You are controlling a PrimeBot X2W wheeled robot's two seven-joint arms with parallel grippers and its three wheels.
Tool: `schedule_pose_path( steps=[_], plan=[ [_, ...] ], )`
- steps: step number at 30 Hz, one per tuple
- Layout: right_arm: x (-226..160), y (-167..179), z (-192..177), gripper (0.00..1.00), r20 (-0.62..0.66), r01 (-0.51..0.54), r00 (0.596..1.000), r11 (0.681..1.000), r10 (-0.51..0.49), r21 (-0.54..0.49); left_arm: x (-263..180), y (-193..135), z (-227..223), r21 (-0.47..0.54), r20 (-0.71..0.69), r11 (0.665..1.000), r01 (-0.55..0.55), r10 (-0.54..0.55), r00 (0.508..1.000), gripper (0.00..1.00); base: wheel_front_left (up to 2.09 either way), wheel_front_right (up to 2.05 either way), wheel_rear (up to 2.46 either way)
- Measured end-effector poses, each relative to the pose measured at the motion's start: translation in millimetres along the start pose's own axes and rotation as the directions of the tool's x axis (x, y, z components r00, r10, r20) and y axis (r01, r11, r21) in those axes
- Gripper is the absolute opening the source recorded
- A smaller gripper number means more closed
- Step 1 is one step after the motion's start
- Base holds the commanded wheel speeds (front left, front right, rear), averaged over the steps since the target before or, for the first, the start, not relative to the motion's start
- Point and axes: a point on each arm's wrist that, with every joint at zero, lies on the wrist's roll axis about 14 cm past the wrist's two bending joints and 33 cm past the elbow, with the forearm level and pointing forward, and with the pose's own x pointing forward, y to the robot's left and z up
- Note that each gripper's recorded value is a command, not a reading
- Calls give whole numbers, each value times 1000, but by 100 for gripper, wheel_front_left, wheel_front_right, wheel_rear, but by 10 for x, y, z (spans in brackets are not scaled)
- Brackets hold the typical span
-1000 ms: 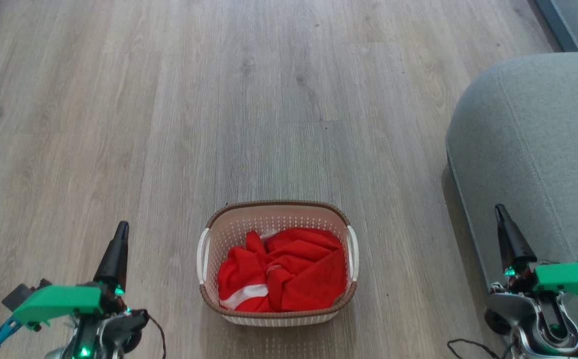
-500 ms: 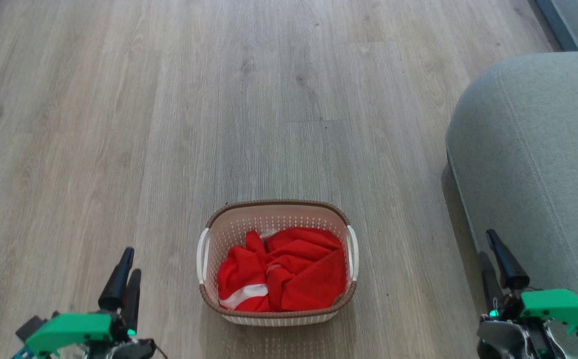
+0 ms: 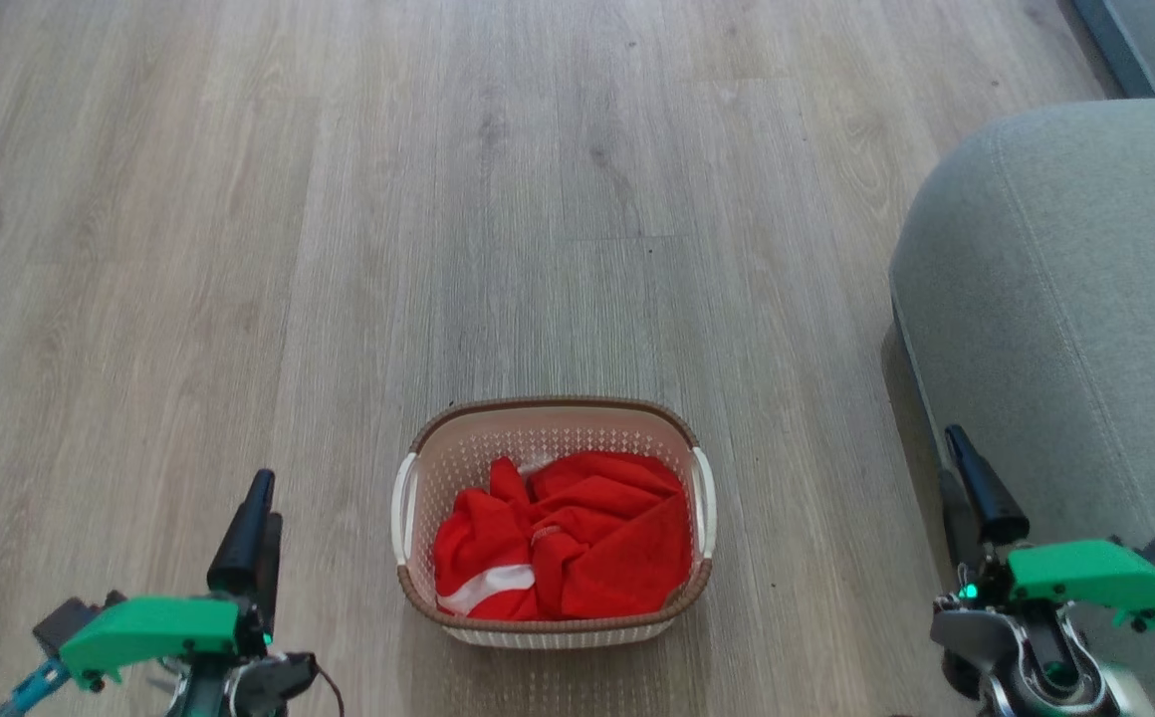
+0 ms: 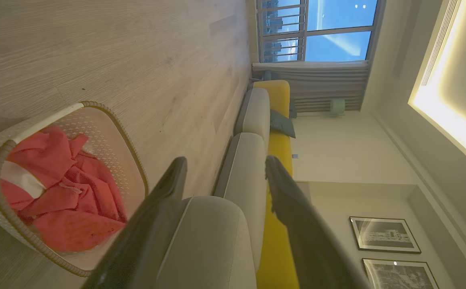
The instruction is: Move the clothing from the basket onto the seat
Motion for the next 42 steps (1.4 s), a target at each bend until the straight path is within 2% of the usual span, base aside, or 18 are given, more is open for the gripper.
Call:
schedule_pose_path(
  steps=[7,16,27,42],
  plan=[
    [72,69,1,100,-1,-12,1000,996,12,-88,49,-50,35,110,11,994,8,-9,1000,100,0,0,0],
    [136,152,-3,100,-1,-29,1000,971,29,-238,100,-128,63,286,16,958,21,-27,1000,100,0,0,0],
    [194,238,-75,100,-25,-56,998,904,51,-423,163,-228,109,438,35,898,33,-54,998,100,0,0,0],
    [298,413,-183,100,-54,-113,993,799,101,-590,249,-376,106,599,38,799,57,-100,994,100,0,0,0]
  ],
)
